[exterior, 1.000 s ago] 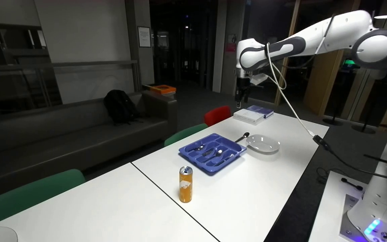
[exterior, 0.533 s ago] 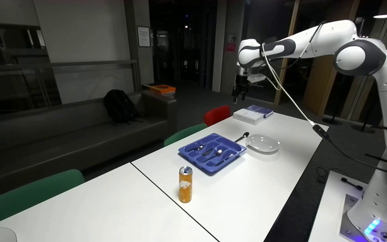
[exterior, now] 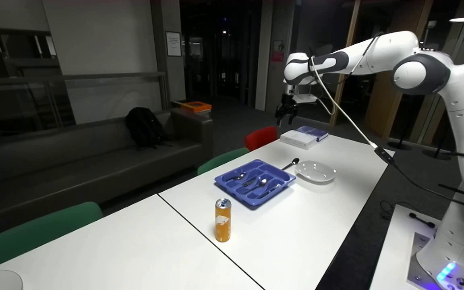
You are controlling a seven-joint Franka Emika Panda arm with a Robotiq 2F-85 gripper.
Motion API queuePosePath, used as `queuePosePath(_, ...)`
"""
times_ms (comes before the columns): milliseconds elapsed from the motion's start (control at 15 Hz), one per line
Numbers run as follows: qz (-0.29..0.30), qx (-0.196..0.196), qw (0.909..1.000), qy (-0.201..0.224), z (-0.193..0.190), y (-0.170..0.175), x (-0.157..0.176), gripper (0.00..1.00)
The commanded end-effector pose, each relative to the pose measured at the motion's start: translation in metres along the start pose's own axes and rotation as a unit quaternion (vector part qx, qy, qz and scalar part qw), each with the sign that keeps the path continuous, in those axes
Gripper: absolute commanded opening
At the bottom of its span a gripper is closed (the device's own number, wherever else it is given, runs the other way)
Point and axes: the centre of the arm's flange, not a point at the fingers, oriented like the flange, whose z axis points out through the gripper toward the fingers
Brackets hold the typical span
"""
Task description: Pick up the spoon from the table and put it in the blue plate.
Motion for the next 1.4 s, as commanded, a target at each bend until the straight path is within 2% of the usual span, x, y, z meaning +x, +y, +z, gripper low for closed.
queuePosePath(0,0.094,0.030,0.9951,0.003,0.031,0.070,0.028,1.00)
queuePosePath(200,0.174,0.041,0.9839,0.000,0.060,0.116,0.015,1.00)
queuePosePath(467,0.278,0.049,0.9594,0.013,0.061,0.122,0.006,1.00)
queuePosePath(667,0.354,0.040,0.9341,0.020,0.056,0.110,0.009,1.00)
queuePosePath(867,0.429,0.036,0.9023,0.027,0.053,0.099,0.008,1.00)
queuePosePath(933,0.444,0.042,0.8948,0.014,0.052,0.098,0.008,1.00)
queuePosePath(1000,0.408,0.037,0.9119,0.014,0.066,0.104,0.019,1.00)
queuePosePath(1267,0.412,0.035,0.9106,0.010,0.072,0.101,0.019,1.00)
queuePosePath(1333,0.437,0.045,0.8979,0.026,0.075,0.097,0.022,1.00)
